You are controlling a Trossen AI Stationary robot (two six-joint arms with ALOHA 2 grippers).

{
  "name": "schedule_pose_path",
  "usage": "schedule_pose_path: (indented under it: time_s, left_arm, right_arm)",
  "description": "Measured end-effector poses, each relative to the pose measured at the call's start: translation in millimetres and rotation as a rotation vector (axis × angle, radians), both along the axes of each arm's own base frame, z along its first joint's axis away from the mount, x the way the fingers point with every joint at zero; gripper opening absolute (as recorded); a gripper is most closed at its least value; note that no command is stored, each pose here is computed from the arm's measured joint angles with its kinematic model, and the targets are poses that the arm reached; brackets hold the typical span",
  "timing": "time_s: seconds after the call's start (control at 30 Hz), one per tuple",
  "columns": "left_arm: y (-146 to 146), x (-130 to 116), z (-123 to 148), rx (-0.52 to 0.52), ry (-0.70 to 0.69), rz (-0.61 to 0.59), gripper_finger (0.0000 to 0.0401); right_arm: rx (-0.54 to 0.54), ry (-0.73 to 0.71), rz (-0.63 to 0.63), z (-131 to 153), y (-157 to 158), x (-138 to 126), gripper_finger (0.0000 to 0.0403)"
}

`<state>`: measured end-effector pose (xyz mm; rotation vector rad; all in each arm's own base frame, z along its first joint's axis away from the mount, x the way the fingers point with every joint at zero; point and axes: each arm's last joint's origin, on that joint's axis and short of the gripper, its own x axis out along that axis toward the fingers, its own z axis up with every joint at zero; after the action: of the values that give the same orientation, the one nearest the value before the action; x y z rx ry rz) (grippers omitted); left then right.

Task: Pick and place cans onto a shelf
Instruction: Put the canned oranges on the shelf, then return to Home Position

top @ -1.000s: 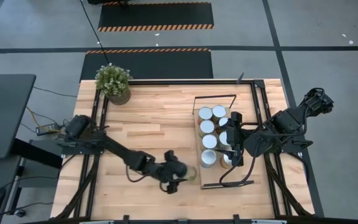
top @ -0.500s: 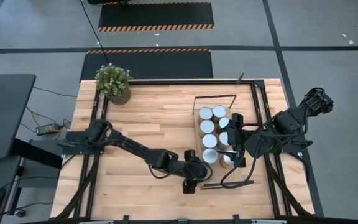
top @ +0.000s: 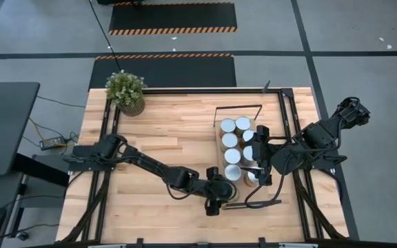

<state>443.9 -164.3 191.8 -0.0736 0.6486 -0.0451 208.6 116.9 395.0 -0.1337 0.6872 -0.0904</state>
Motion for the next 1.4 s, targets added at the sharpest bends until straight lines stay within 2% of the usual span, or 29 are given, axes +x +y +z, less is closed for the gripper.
schedule_pose_path:
  time_s: [0.17, 0.43, 0.57, 0.9, 1.07, 1.23, 1.4]
  left_arm:
    - [-2, 1, -8, 0.004, 0.016, -0.02, 0.0292]
    - [-5, 4, -13, 0.017, -0.007, -0.046, 0.0347]
    - [-5, 4, -13, 0.028, -0.009, -0.055, 0.0355]
    - [-12, -4, -12, 0.125, 0.026, -0.038, 0.0356]
    - [-16, -18, 5, 0.181, 0.049, 0.004, 0.0356]
    - [-21, -36, 26, 0.236, 0.054, 0.005, 0.0334]
    - [-22, -49, 22, 0.286, 0.054, 0.011, 0.0307]
  right_arm:
    - [-0.004, -0.001, 0.003, 0, 0, 0, 0.0362]
    - [-0.006, -0.004, 0.004, 0, 0, 0, 0.0362]
    - [-0.004, -0.005, 0.004, 1, 0, 0, 0.0362]
    - [-0.002, -0.004, 0.007, 0, 0, 0, 0.0362]
    - [-0.014, 0.009, 0.014, 0, 0, 0, 0.0362]
    - [-0.017, 0.004, 0.02, -9, 1, 2, 0.0362]
    - [-0.011, -0.022, 0.016, -25, 2, 2, 0.0362]
